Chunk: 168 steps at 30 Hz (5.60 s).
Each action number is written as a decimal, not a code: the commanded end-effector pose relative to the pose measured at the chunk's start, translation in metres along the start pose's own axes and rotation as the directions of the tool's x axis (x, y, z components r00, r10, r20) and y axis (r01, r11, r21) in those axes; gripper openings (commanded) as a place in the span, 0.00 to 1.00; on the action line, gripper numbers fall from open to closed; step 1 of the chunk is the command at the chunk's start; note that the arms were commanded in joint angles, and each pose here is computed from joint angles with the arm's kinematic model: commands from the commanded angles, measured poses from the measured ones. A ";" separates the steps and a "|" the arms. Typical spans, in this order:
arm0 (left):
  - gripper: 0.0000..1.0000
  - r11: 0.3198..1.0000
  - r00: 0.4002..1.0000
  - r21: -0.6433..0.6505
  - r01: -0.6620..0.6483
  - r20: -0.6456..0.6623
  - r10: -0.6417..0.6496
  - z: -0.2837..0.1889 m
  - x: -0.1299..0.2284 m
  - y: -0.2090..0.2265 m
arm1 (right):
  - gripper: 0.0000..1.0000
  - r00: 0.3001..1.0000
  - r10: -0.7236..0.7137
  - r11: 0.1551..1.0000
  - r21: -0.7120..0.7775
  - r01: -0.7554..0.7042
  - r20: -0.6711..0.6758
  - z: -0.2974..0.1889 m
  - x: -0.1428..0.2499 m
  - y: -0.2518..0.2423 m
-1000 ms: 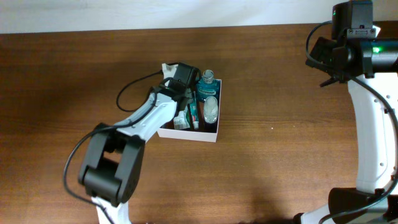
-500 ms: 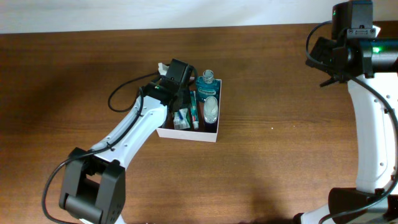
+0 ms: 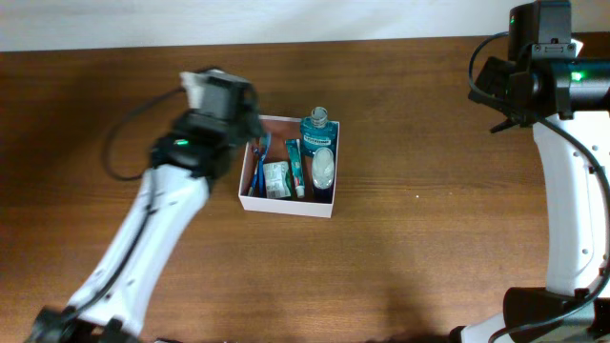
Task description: Pack container
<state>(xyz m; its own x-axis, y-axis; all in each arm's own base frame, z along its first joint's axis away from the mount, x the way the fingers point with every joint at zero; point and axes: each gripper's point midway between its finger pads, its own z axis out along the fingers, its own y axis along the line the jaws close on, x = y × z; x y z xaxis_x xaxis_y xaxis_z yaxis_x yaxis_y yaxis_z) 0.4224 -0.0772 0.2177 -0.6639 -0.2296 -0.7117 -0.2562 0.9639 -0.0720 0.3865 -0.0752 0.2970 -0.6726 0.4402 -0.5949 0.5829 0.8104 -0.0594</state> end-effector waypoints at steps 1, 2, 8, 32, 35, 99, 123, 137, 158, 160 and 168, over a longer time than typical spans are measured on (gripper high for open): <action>0.99 0.993 0.997 -0.106 0.056 0.056 -0.050 -0.006 -0.024 0.047 | 0.99 1.000 0.004 1.000 0.005 -0.004 0.000 0.002 -0.002 -0.001; 0.99 0.991 0.997 -0.120 0.066 0.053 -0.060 -0.005 -0.025 0.054 | 0.99 1.000 0.004 1.000 0.005 -0.004 0.000 0.002 -0.002 -0.001; 0.99 0.980 0.994 -0.171 0.107 0.051 -0.100 0.000 -0.029 0.081 | 0.99 1.000 0.004 1.000 0.005 -0.004 0.000 0.002 -0.002 -0.001; 0.99 0.979 0.994 -0.171 0.107 0.051 -0.100 0.000 -0.029 0.081 | 0.99 0.997 0.030 1.000 0.000 -0.030 0.072 -0.020 -0.012 -0.011; 0.99 0.980 0.994 -0.171 0.107 0.051 -0.100 0.000 -0.029 0.081 | 0.99 0.986 0.077 0.995 -0.073 -0.066 0.151 -0.045 -0.024 -0.011; 0.99 0.979 0.994 -0.171 0.107 0.051 -0.100 0.000 -0.029 0.081 | 0.99 0.689 0.299 0.868 -0.488 0.091 0.660 0.028 0.195 -0.044; 0.99 0.980 0.994 -0.171 0.107 0.051 -0.100 0.000 -0.029 0.081 | 0.99 0.689 0.299 0.868 -0.488 0.091 0.660 0.028 0.195 -0.044; 0.99 0.978 0.996 -0.187 0.092 0.017 -0.090 -0.001 -0.020 0.084 | 0.99 0.689 0.299 0.868 -0.488 0.091 0.660 0.028 0.195 -0.044; 0.99 0.986 0.967 0.012 0.164 0.198 -0.163 -0.221 0.013 0.136 | 0.99 0.689 0.299 0.868 -0.488 0.091 0.660 0.028 0.195 -0.044; 0.99 0.984 0.955 0.042 0.173 0.237 -0.178 -0.244 0.022 0.144 | 0.99 0.689 0.299 0.868 -0.488 0.091 0.660 0.028 0.195 -0.044; 0.99 0.981 0.941 0.069 0.181 0.276 -0.193 -0.290 0.071 0.173 | 0.99 0.689 0.299 0.868 -0.488 0.091 0.660 0.028 0.195 -0.044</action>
<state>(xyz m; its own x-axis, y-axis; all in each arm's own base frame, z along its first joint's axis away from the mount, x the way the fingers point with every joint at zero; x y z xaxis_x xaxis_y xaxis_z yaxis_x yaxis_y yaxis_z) 0.1388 0.0345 0.3640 -0.3587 -0.3750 -0.8548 -0.3321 0.9071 -0.2586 0.2419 -0.0391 0.1639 0.0181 0.2960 -0.9550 0.2363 0.9268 0.2918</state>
